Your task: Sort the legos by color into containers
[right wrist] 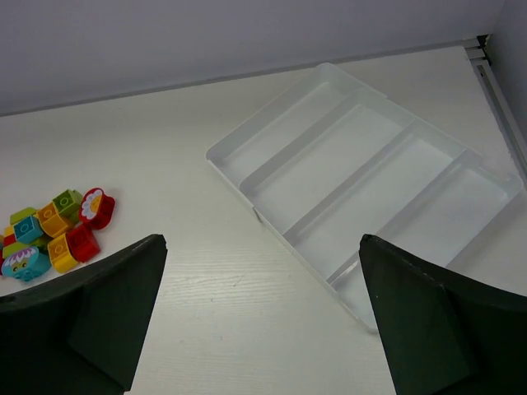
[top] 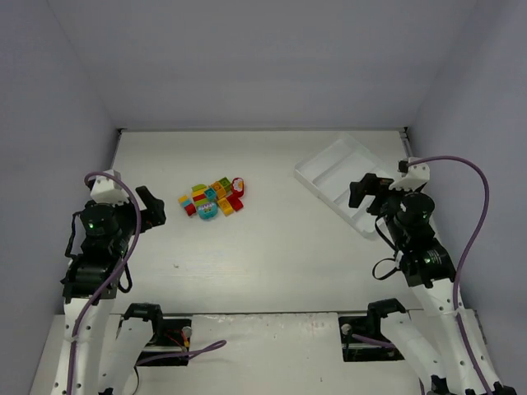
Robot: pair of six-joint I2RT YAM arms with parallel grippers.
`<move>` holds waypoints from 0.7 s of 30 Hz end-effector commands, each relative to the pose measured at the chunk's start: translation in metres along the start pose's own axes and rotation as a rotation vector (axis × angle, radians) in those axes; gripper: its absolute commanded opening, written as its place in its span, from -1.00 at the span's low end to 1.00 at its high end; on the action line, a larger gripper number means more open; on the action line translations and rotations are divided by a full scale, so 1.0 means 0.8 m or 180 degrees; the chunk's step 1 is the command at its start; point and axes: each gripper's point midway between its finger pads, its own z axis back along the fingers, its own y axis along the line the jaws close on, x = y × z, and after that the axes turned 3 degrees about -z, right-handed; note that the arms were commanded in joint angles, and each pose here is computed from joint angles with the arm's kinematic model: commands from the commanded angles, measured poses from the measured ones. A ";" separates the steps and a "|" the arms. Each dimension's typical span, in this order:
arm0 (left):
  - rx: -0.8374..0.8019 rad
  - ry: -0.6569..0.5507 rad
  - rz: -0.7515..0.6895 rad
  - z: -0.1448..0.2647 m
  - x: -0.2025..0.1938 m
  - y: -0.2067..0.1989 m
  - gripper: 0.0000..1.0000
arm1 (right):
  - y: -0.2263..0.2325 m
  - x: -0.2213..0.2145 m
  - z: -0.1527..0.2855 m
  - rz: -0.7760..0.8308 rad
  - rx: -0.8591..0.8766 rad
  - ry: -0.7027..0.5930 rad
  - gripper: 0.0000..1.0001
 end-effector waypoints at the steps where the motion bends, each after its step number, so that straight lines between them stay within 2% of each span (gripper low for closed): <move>1: -0.0085 -0.0202 0.0000 -0.002 0.024 -0.009 0.85 | 0.014 0.020 -0.011 -0.0050 0.0127 -0.0166 1.00; 4: -0.0105 -0.0202 0.0005 -0.002 0.025 -0.011 0.85 | 0.014 0.020 -0.020 -0.0115 0.0077 -0.0099 1.00; 8: -0.0172 -0.0165 0.0008 -0.005 0.023 -0.015 0.85 | 0.057 0.007 -0.035 0.0060 0.0660 0.0218 1.00; 13: -0.0203 -0.0146 0.0016 -0.007 0.023 -0.018 0.85 | 0.081 -0.025 -0.086 0.0138 0.0719 0.0645 1.00; 17: -0.0195 -0.0133 0.0017 -0.008 0.022 -0.018 0.85 | 0.136 -0.056 -0.115 0.0411 0.0854 0.0779 1.00; 18: -0.0188 -0.0145 0.0019 -0.008 0.023 -0.017 0.85 | 0.146 -0.069 -0.128 0.0447 0.0878 0.0862 0.78; 20: -0.0167 -0.0140 0.0037 -0.010 0.022 -0.015 0.85 | 0.168 -0.094 -0.147 0.0513 0.1014 0.0979 0.51; 21: -0.0160 -0.0131 0.0042 -0.011 0.022 -0.015 0.85 | 0.190 -0.100 -0.149 0.0537 0.1163 0.1011 0.24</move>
